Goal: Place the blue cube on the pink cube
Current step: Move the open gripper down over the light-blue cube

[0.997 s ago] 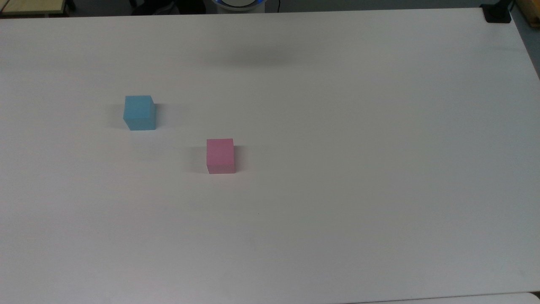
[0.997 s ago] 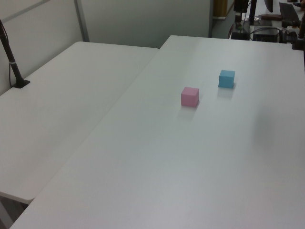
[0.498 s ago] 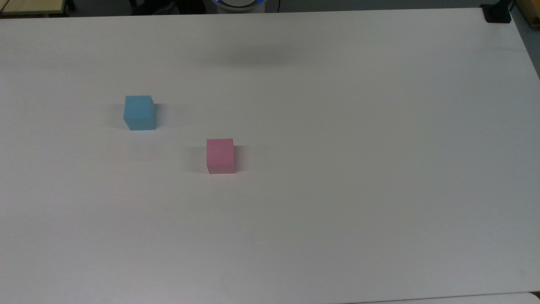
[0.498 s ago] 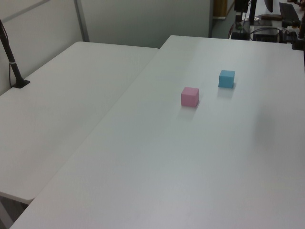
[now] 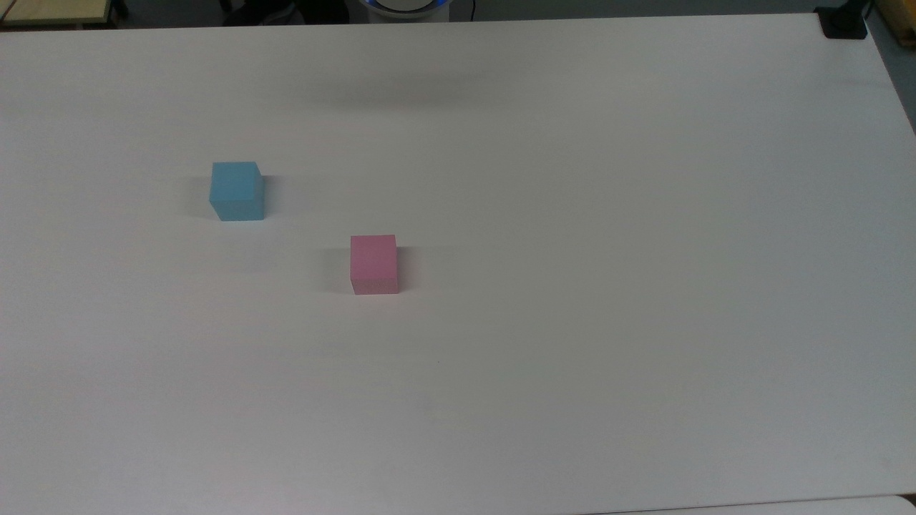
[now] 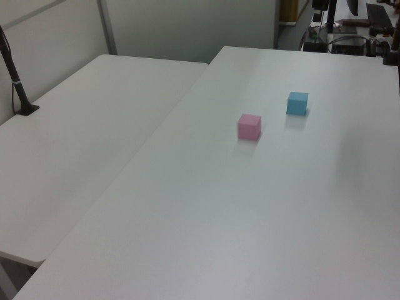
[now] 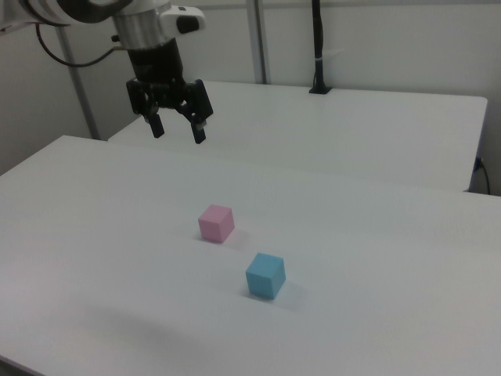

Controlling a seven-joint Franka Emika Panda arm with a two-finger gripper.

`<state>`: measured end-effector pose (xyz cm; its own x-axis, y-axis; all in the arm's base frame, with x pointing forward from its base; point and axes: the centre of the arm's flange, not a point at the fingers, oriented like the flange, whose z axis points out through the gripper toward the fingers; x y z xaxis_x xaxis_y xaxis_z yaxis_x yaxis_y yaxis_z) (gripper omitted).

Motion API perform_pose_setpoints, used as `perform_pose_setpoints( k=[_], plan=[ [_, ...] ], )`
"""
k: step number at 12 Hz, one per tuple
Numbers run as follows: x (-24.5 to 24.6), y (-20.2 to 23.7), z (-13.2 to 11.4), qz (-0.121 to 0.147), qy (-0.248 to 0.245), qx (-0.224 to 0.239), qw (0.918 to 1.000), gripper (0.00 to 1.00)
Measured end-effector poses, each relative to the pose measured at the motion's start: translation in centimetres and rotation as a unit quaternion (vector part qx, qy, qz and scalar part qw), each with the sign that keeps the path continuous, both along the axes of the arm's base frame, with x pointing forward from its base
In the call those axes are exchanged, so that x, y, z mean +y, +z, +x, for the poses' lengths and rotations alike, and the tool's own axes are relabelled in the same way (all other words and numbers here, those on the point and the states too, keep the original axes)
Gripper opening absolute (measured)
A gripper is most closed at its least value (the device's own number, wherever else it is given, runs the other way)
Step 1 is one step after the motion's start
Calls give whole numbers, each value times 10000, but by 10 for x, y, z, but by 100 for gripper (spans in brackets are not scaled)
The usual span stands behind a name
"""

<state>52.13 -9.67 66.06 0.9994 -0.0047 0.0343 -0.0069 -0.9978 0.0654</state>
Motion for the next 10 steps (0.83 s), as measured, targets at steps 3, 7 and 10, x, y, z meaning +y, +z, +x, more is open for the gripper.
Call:
perform_pose_setpoints(
  k=[3, 7, 10],
  plan=[
    [-30, -18, 0, 0, 84, 124, 9999, 100],
    [-73, -84, 18, -28, -56, 215, 9997, 100],
    [-87, -142, 39, -73, -96, 246, 9996, 100]
  ],
)
